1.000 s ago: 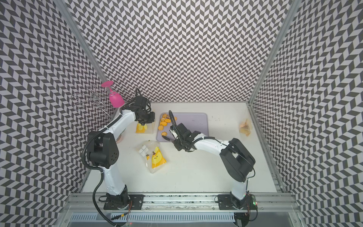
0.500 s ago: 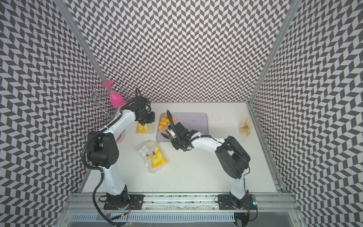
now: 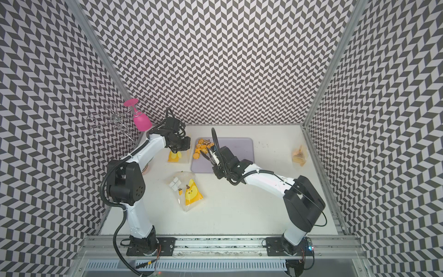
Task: Put the cookies into a resealable bag to prevent moisture
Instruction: Pick up the cookie from the tray, then place the cookie in the ziploc bag.
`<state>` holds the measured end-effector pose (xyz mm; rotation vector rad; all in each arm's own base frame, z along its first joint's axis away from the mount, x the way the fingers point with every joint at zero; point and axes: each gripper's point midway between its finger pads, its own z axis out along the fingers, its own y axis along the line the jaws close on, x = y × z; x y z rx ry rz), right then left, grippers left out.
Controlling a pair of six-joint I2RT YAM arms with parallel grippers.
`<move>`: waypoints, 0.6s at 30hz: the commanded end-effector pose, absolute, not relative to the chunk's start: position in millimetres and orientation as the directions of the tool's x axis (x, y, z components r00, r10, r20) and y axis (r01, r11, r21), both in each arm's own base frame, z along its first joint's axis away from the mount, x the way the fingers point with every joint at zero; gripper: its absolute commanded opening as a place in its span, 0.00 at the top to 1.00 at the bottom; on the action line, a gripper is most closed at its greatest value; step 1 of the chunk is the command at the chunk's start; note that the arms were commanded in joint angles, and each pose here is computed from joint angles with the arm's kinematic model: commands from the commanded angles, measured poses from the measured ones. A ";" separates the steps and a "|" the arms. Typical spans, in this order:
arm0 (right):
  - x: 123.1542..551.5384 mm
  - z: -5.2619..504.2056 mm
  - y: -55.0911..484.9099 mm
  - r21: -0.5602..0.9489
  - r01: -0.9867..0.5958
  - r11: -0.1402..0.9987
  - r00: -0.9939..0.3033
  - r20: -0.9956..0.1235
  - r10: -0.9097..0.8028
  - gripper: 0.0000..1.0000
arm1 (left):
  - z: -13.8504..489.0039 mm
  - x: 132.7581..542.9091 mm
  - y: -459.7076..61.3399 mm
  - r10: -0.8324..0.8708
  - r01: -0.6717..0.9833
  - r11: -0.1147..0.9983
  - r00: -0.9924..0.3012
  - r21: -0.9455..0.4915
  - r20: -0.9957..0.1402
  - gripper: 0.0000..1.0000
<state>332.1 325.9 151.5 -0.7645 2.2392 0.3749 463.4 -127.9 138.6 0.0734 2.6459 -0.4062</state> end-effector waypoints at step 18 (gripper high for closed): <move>353.9 205.4 358.6 0.052 -0.661 0.748 -0.467 -0.810 -0.356 0.80 | 123.1 457.9 -147.7 0.034 0.180 0.932 -0.908 -0.315 -0.418 1.00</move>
